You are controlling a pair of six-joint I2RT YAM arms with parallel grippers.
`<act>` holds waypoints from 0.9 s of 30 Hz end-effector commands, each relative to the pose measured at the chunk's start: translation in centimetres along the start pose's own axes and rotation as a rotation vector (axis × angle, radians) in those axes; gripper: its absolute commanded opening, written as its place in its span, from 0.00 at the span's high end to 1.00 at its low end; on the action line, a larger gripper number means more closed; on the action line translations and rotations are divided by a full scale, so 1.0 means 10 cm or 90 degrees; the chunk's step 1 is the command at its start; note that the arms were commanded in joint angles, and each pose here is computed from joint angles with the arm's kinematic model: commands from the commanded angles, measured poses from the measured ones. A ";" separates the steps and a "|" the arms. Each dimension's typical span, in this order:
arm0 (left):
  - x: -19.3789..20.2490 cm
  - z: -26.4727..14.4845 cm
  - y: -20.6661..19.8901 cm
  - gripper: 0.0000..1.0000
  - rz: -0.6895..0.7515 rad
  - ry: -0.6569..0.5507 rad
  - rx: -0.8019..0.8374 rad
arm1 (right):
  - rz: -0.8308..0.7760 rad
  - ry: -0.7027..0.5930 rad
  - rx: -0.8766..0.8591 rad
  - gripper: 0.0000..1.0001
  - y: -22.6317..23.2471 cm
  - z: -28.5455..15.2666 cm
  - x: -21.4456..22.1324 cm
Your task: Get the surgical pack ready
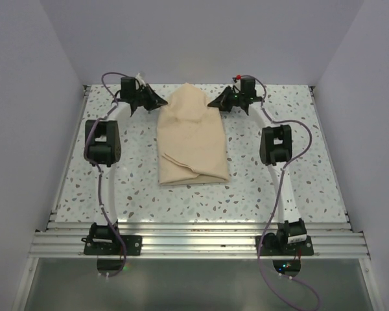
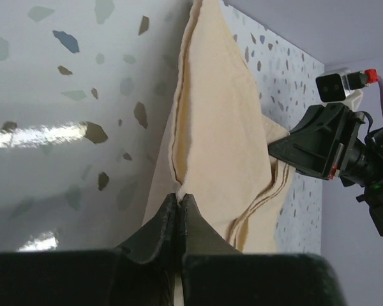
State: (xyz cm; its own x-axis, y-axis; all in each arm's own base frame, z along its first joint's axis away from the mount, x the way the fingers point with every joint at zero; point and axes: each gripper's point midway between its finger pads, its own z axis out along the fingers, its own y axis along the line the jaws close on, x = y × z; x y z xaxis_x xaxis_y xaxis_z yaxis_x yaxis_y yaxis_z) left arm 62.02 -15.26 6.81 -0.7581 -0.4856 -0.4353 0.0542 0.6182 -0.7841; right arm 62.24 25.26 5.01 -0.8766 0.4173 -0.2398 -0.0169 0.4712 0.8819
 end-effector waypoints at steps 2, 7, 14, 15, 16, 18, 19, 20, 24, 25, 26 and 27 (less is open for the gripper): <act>-0.09 -0.57 -0.81 1.00 0.060 -0.006 0.081 | -0.082 0.011 -0.061 1.00 1.15 -0.61 -0.01; 0.11 -0.91 -1.00 1.00 0.091 0.014 0.073 | -0.083 0.039 -0.056 1.00 1.34 -0.86 0.20; 0.49 -1.30 -1.05 1.00 0.119 0.053 0.051 | -0.080 0.098 -0.004 1.00 1.29 -1.19 0.74; 0.55 -1.33 -1.05 1.00 0.126 0.058 0.046 | -0.089 0.102 0.002 0.99 1.27 -1.23 0.80; 0.56 -1.40 -1.10 1.00 0.145 0.054 0.046 | -0.100 0.098 -0.001 0.99 1.34 -1.32 0.83; 0.70 -1.50 -1.11 1.00 0.145 0.065 0.044 | -0.090 0.117 0.020 0.99 1.17 -1.35 0.99; 0.75 -1.52 -1.11 1.00 0.146 0.069 0.045 | -0.097 0.115 0.018 0.99 1.23 -1.42 1.02; 0.87 -1.54 -1.07 1.00 0.141 0.083 0.043 | -0.086 0.125 0.030 0.99 1.14 -1.44 1.11; 1.06 -1.70 -1.20 1.00 0.149 0.095 0.053 | -0.096 0.124 0.046 0.99 1.09 -1.58 1.25; 1.07 -1.78 -1.30 1.00 0.155 0.089 0.061 | -0.097 0.128 0.047 0.99 1.08 -1.60 1.29; 1.18 -1.81 -1.31 1.00 0.153 0.099 0.061 | -0.091 0.136 0.054 0.99 1.05 -1.64 1.34; 1.19 -1.89 -1.41 1.00 0.164 0.090 0.071 | -0.097 0.142 0.055 0.99 1.04 -1.66 1.38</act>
State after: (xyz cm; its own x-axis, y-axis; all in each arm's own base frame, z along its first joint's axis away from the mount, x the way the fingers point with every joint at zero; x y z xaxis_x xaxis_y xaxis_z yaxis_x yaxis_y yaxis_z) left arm 42.38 -17.06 17.13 -0.8300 -0.2632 -0.4918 0.2163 0.6608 -0.7187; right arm 43.52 23.48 14.71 -0.9623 0.1952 -0.1896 -0.0411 0.5847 0.8102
